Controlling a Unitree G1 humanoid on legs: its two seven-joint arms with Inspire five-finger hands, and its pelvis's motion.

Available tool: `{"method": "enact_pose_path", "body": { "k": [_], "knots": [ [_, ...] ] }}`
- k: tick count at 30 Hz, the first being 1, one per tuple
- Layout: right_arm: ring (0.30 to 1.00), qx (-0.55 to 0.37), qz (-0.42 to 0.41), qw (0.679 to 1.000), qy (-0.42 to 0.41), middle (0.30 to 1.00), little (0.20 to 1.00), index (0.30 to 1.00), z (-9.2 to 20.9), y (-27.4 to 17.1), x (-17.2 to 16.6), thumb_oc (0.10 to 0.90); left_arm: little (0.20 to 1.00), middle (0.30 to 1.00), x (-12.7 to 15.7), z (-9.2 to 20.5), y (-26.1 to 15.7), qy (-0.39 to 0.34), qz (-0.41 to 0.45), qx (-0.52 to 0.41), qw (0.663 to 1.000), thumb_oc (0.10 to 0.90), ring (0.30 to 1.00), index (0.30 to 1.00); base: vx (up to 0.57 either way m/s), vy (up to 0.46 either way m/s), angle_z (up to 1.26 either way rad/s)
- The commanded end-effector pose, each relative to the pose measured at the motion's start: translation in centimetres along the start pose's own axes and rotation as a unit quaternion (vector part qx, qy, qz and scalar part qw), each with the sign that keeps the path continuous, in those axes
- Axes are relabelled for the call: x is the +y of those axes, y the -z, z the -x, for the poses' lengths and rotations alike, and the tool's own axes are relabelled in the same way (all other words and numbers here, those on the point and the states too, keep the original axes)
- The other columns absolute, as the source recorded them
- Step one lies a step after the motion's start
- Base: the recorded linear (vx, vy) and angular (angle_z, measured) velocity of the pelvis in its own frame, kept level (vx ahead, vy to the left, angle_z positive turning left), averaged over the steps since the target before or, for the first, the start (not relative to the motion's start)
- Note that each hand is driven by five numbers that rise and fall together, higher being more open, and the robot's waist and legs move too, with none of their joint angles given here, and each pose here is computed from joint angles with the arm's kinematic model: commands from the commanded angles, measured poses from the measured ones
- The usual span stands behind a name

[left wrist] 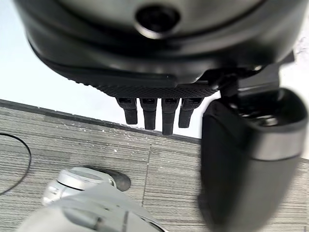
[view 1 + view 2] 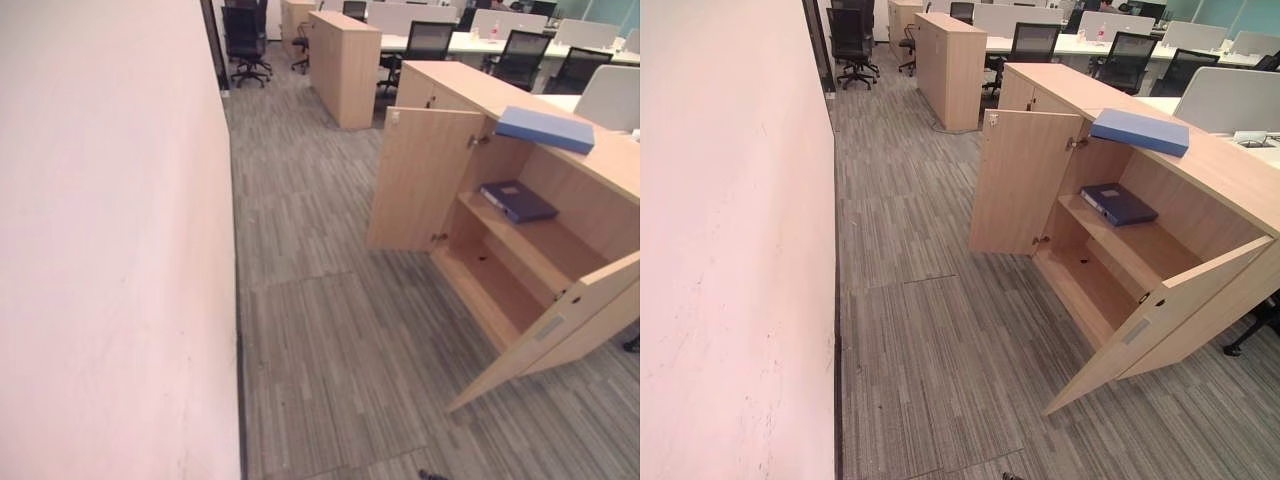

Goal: Put the empty folder in the office cabinet

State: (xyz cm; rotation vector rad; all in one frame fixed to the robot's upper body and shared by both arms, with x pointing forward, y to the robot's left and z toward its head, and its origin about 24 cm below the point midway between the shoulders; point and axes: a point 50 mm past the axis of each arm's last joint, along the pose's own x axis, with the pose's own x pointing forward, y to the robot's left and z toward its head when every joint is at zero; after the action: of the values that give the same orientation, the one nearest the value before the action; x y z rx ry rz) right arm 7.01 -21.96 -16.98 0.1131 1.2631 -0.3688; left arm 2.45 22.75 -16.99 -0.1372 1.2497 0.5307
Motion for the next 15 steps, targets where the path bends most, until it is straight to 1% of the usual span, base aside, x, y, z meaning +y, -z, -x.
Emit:
{"method": "enact_pose_path", "body": {
  "k": [1, 10, 13, 15],
  "knots": [
    [0.9, -0.028, -0.034, 0.999, 0.012, 0.9, 0.9, 0.9, -0.2, -2.5, -0.2, 0.8, 0.9, 0.9, -2.2, -0.2, -1.9, 0.037, 0.036, -0.035, 0.998, 0.8, 0.9, 0.9, 0.0, 0.0, 0.0],
    [0.9, -0.018, -0.012, 1.0, 0.007, 0.9, 0.9, 0.9, -0.2, -2.3, -0.4, 0.8, 0.9, 0.9, -1.5, -0.1, -0.3, 0.038, 0.051, 0.008, 0.998, 0.8, 0.9, 0.9, 0.0, 0.0, -0.01],
    [0.9, -0.016, -0.008, 1.0, 0.01, 0.9, 0.9, 0.9, -0.2, -2.3, -0.5, 0.8, 0.9, 0.9, -1.6, -0.1, 0.1, 0.041, 0.044, 0.018, 0.998, 0.8, 0.9, 0.9, 0.01, 0.001, -0.07],
    [0.9, -0.008, 0.01, 1.0, 0.014, 0.9, 0.9, 0.9, -0.2, -2.1, -0.8, 0.8, 0.9, 0.9, -1.3, 0.0, 0.7, 0.034, 0.031, 0.031, 0.998, 0.8, 0.9, 0.9, 0.0, -0.001, -0.03]
  ]
}}
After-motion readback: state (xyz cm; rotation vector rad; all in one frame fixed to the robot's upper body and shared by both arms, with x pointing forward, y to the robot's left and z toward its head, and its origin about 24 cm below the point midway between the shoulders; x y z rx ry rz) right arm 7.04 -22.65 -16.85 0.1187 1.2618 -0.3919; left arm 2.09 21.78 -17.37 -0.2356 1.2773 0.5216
